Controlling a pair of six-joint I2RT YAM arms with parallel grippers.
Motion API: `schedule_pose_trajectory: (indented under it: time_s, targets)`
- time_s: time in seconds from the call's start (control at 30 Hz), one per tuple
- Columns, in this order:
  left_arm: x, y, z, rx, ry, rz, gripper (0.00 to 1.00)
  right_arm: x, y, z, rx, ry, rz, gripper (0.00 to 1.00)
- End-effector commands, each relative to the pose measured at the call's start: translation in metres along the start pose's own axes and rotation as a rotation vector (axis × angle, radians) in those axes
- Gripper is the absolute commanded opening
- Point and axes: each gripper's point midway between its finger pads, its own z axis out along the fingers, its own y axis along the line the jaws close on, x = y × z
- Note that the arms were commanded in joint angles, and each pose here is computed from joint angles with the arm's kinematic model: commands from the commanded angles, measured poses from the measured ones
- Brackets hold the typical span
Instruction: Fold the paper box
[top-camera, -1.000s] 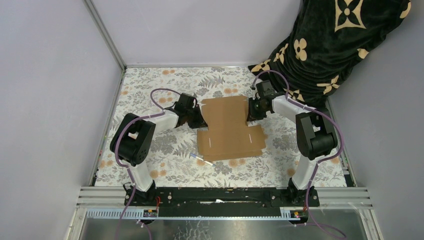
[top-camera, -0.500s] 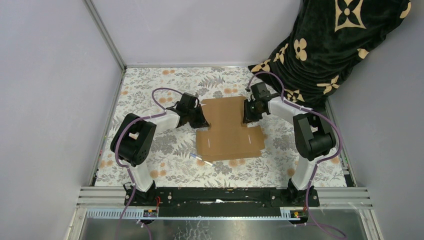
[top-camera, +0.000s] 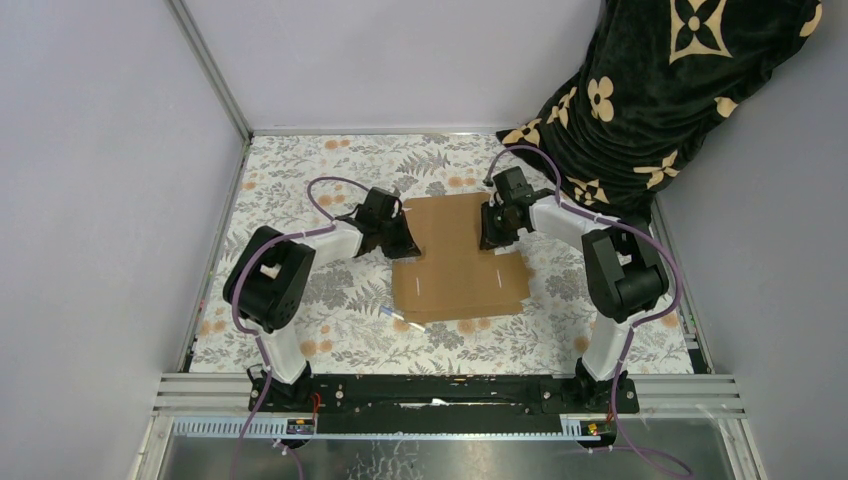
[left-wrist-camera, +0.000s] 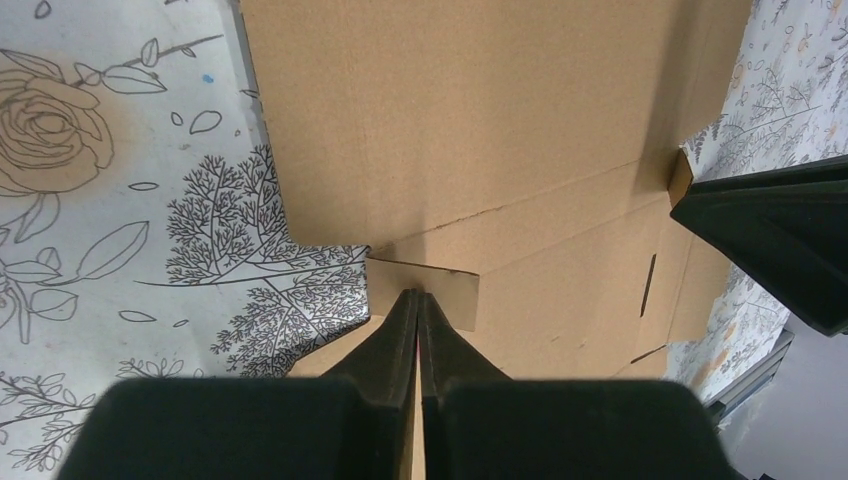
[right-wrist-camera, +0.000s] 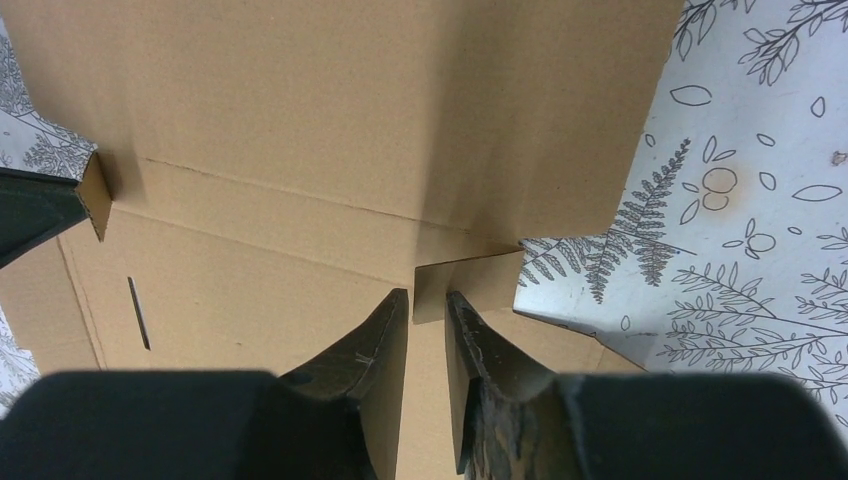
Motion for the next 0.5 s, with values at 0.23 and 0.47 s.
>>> schedule_pose_trajectory:
  time_s: [0.23, 0.47]
  targets:
    - [0.003, -0.002, 0.008, -0.016, 0.006, 0.001, 0.18, 0.005, 0.004, 0.008, 0.024, 0.005, -0.013, 0.31]
    - [0.003, 0.001, 0.011, -0.030, 0.010, 0.002, 0.28, 0.007, 0.001, 0.015, 0.050, 0.012, -0.017, 0.31]
